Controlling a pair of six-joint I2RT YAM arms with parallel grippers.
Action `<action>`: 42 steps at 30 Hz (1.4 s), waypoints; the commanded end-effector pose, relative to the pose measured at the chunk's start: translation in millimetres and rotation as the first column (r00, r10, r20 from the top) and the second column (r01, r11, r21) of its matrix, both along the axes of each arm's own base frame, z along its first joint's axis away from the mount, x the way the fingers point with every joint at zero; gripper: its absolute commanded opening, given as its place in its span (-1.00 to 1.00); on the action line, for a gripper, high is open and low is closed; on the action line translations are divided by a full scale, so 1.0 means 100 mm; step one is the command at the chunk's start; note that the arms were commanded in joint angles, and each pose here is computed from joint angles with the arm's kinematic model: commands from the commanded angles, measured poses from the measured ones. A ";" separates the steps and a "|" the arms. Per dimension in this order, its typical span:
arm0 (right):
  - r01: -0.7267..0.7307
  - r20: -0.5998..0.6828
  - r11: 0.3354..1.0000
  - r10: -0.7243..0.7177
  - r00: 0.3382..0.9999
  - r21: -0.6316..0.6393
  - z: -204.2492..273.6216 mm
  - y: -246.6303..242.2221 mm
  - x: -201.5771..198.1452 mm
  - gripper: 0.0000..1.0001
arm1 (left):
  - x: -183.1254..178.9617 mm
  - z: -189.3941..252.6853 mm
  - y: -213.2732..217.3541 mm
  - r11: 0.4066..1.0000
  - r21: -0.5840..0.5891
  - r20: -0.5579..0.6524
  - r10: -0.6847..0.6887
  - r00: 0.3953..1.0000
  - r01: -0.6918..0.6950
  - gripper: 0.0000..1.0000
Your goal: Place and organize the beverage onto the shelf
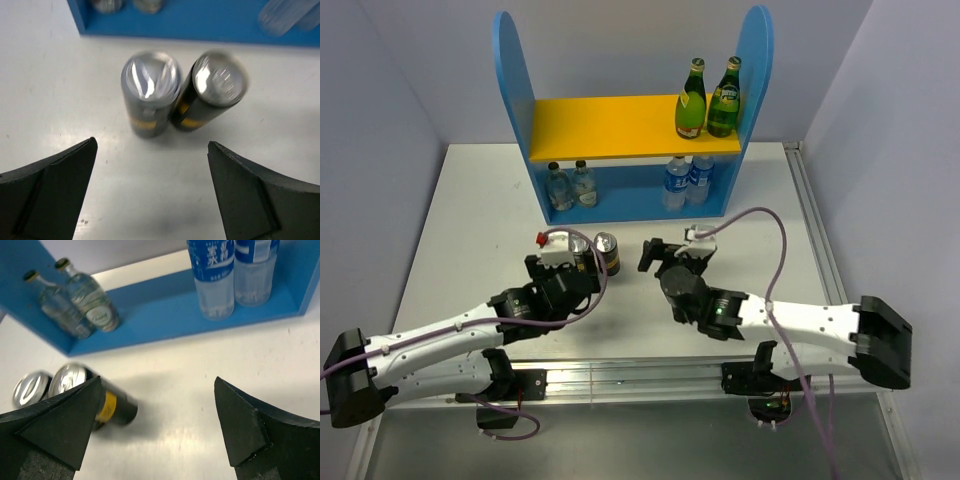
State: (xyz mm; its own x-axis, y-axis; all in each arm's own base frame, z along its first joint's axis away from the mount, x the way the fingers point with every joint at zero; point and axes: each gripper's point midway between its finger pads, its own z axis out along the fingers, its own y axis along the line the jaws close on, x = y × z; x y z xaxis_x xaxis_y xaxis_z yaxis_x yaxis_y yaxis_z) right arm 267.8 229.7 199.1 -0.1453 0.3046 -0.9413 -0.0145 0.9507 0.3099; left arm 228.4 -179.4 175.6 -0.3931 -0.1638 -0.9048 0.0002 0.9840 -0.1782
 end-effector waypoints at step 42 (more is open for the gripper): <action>-0.008 -0.019 0.997 0.009 1.000 0.077 -0.30 -0.96 -0.74 1.00 | 0.95 -0.86 -0.11 0.982 0.038 0.064 0.185 0.981 -0.187 0.99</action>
